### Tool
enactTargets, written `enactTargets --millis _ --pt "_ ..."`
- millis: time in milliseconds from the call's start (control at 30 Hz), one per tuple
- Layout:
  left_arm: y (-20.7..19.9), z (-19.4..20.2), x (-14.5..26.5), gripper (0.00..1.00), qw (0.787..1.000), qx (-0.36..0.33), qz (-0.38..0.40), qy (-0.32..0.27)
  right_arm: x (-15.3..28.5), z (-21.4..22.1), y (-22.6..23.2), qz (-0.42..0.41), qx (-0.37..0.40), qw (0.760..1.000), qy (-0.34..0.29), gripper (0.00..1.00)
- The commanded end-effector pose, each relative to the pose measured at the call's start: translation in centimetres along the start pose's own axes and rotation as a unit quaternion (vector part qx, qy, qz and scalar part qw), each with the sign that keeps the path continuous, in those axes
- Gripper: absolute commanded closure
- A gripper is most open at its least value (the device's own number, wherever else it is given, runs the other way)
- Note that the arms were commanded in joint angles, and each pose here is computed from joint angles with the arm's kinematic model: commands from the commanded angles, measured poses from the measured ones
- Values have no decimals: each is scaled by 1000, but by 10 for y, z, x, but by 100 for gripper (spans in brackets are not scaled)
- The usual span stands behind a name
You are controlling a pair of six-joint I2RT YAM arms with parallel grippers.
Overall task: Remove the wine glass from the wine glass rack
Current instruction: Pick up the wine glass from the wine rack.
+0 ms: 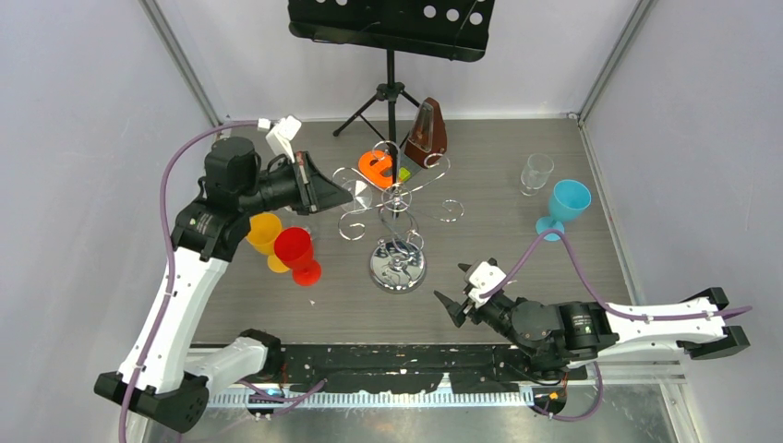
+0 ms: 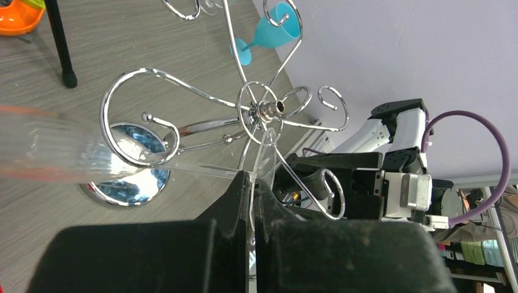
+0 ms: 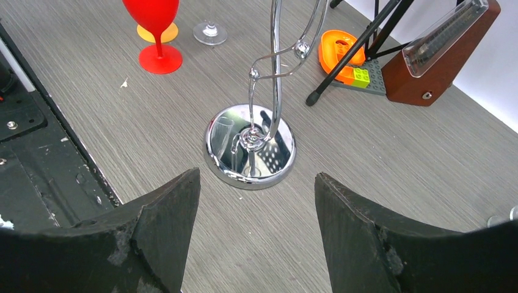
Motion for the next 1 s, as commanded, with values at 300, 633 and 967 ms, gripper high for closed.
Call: enactTargets --millis 300,633,967 --pt "-5 -4 52 100 991 -77 -71 -79 5 -44 -4 0 -53 998 -35 24" --pt "-13 26 76 100 992 -97 -65 -51 10 -60 -6 0 -77 997 -19 23" --pt "-22 79 94 100 991 -130 -24 15 19 -75 -5 -10 -130 991 6 23"
Point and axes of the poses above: each gripper's point midway between its finger pads, its own x axis back along the fingers, its own y axis along the line the jaws close on, z = x × y, the point moved 1 cm from there along x, back along the fingers, and after that the axes turned 1 degree about -x, right-handed, at the moved point
